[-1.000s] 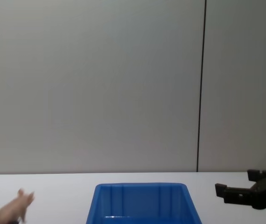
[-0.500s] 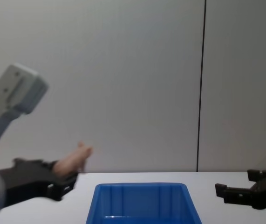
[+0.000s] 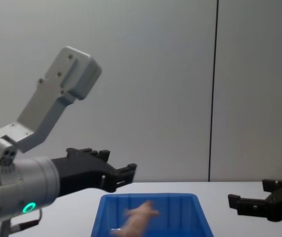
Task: Pick up the two dolls from the table and place them into the box.
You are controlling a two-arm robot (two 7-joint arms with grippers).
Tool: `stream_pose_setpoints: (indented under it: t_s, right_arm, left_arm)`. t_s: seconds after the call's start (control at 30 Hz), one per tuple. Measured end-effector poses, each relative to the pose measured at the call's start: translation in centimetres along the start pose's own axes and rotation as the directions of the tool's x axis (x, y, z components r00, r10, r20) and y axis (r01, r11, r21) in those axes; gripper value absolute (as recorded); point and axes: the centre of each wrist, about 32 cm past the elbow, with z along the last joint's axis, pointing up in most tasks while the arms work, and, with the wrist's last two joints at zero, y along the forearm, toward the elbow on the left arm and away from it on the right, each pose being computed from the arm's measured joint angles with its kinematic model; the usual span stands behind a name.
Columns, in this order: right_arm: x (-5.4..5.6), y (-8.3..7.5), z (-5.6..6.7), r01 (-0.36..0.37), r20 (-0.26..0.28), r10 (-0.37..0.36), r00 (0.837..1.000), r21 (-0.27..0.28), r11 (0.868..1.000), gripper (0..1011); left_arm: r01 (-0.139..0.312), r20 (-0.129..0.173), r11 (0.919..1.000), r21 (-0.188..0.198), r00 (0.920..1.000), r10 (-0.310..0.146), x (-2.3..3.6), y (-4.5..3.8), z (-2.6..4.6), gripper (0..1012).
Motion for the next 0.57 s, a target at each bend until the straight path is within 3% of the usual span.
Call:
stream_pose_setpoints:
  t_s: [0.1,0.13,0.37,0.57]
  right_arm:
    - [0.0,0.0,0.0,0.0,0.0,0.0,1.0,0.0,1.0,1001]
    - [0.0,0.0,0.0,0.0,0.0,0.0,1.0,0.0,1.0,1001]
    - [0.0,0.0,0.0,0.0,0.0,0.0,1.0,0.0,1.0,1001]
    - [0.0,0.0,0.0,0.0,0.0,0.0,1.0,0.0,1.0,1001]
  left_arm:
    - [0.004,0.0,1.0,-0.003,1.0,-0.004,-0.08,-0.16,0.1,663]
    - [0.008,0.0,0.9999,-0.013,1.0,-0.008,-0.25,-0.41,0.33,760]
    - [-0.004,0.006,0.9991,-0.042,1.0,0.005,-0.4,-0.36,0.68,945]
    - [-0.021,0.01,0.9975,-0.067,0.9997,0.022,-0.41,-0.05,0.93,1001]
